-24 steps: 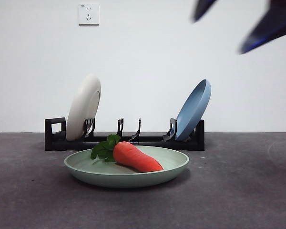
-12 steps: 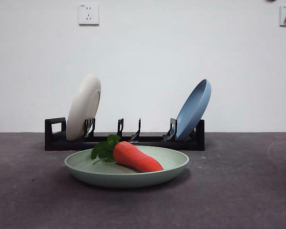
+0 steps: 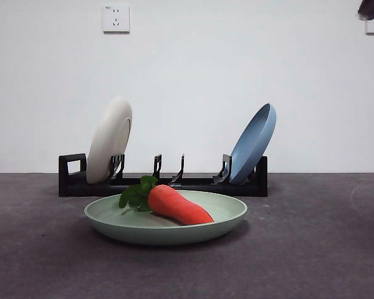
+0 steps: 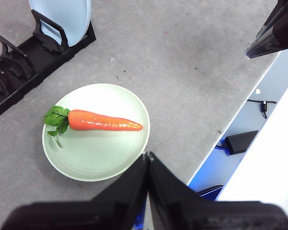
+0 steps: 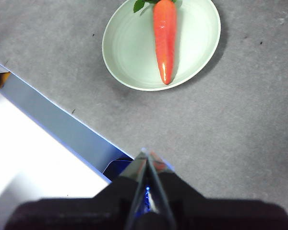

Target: Take the green plate from the plate rack,put the plate on the table,take the carrot from the table,put the carrot in the plate

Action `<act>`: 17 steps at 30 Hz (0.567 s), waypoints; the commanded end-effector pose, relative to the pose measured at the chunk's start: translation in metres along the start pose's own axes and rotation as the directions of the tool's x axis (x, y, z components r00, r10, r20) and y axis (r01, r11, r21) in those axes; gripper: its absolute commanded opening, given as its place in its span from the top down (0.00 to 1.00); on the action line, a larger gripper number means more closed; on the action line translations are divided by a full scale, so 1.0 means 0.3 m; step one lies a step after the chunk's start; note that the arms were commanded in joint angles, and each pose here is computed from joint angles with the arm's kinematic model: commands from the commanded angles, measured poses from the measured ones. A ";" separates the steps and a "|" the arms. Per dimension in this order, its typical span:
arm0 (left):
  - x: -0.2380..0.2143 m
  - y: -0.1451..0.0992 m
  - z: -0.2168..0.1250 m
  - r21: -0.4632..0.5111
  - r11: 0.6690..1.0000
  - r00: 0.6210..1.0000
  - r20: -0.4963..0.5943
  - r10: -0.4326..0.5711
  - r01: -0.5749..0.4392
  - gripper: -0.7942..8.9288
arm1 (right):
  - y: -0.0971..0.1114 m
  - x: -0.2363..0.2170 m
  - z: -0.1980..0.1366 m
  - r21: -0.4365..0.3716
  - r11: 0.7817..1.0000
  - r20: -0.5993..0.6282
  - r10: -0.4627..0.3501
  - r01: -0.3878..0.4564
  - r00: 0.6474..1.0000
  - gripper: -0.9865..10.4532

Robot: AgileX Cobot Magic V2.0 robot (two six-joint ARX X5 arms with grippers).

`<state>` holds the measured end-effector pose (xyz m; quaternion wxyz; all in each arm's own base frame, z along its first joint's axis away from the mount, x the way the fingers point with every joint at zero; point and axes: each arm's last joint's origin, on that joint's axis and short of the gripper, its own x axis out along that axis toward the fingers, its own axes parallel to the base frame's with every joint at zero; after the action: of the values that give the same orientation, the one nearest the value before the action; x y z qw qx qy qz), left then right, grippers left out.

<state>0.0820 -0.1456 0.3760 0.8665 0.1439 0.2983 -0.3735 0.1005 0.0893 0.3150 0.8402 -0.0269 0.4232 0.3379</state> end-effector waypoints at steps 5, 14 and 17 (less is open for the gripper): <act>0.002 -0.001 -0.003 -0.001 1.000 1.000 -0.001 0.002 -0.002 0.92 | 0.000 0.004 -0.001 0.000 1.000 0.001 -0.001 0.001 1.000 0.91; -0.035 0.051 0.014 0.016 0.992 0.987 0.105 0.120 -0.122 0.92 | 0.000 0.004 -0.001 0.000 1.000 0.001 -0.001 0.001 1.000 0.91; -0.086 0.120 0.037 -0.061 0.977 0.944 0.253 0.211 -0.202 0.92 | 0.000 0.003 -0.002 0.000 1.000 0.001 -0.001 0.001 1.000 0.91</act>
<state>0.0969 -0.1175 0.3987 0.9276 0.1037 0.1957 -0.3008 0.1005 0.0893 0.3150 0.8402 -0.0271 0.4232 0.3380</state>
